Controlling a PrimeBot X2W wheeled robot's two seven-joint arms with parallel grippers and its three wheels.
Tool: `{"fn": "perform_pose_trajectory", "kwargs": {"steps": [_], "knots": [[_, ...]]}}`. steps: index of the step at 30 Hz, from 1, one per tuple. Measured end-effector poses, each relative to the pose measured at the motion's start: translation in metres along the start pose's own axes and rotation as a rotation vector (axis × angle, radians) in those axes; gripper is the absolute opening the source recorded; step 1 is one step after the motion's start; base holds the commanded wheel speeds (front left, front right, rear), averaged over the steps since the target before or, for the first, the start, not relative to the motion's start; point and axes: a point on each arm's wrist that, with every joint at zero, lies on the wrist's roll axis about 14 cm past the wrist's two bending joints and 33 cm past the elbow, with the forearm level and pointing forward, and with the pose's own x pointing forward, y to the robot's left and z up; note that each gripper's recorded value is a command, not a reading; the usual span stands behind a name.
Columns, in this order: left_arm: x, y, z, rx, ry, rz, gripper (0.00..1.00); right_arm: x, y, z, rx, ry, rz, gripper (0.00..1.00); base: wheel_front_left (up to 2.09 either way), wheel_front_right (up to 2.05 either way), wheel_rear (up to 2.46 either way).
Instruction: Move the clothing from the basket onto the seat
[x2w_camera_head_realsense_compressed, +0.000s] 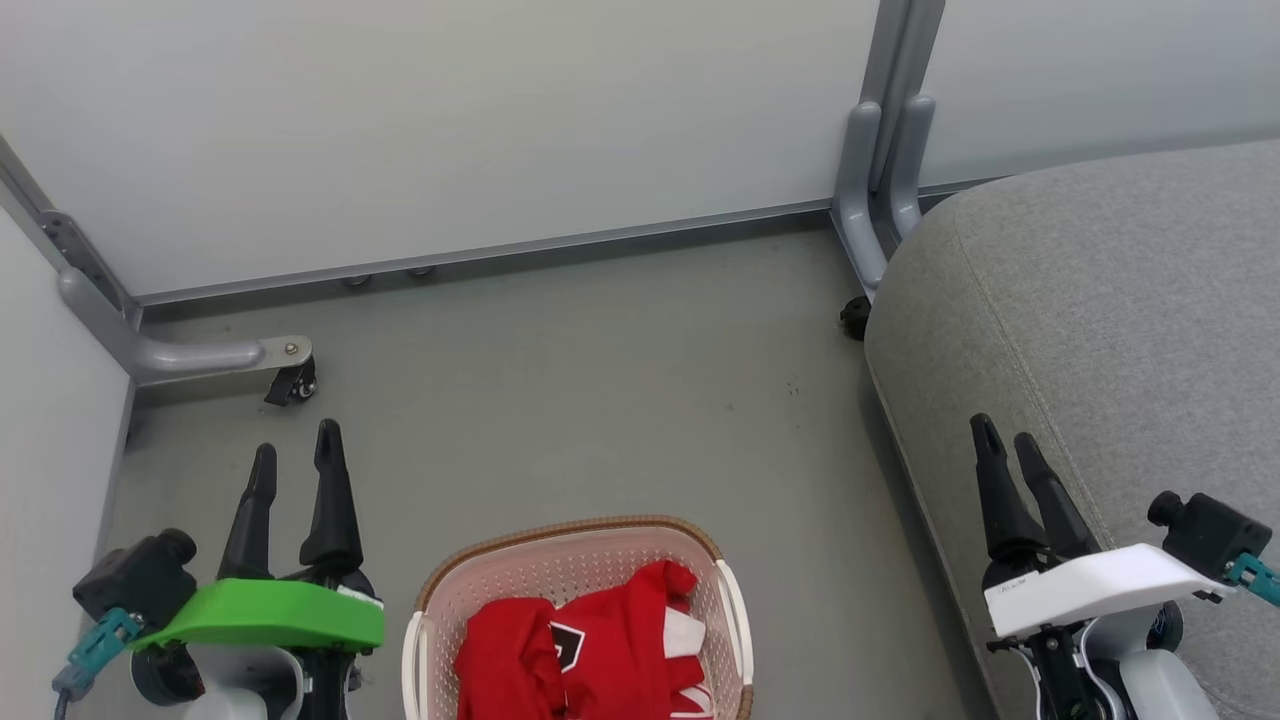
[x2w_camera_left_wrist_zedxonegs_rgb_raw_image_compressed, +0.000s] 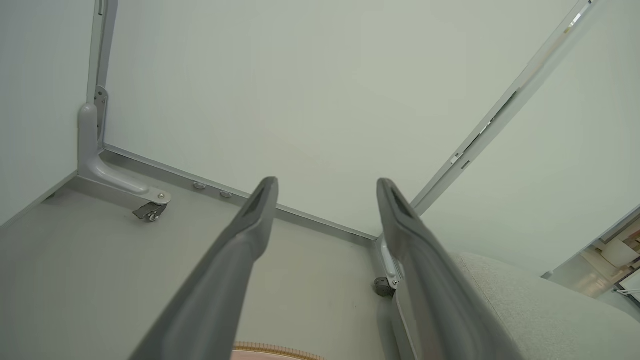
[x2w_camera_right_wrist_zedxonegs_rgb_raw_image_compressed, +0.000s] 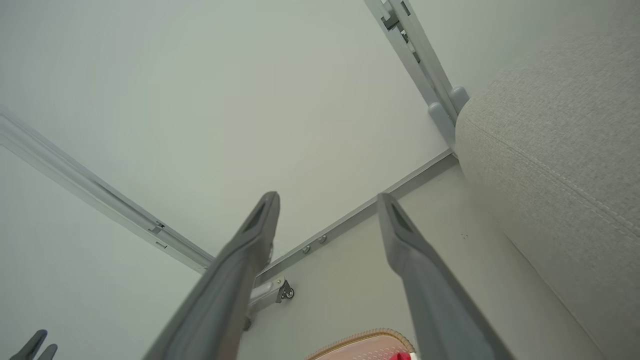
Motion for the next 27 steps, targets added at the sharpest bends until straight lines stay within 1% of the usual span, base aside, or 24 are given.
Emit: {"fn": "perform_pose_trajectory", "kwargs": {"steps": [9, 27], "knots": [[-0.001, -0.004, 0.0, 0.117, -0.007, -0.011, 1.0, 0.001, 0.011, -0.002, -0.108, 0.001, 0.042, 1.0, 0.0, 0.0, 0.0], [-0.002, -0.012, 0.004, 0.286, -0.041, -0.042, 1.0, 0.003, 0.023, -0.005, -0.272, -0.012, 0.099, 1.0, 0.0, 0.0, 0.0]]}}
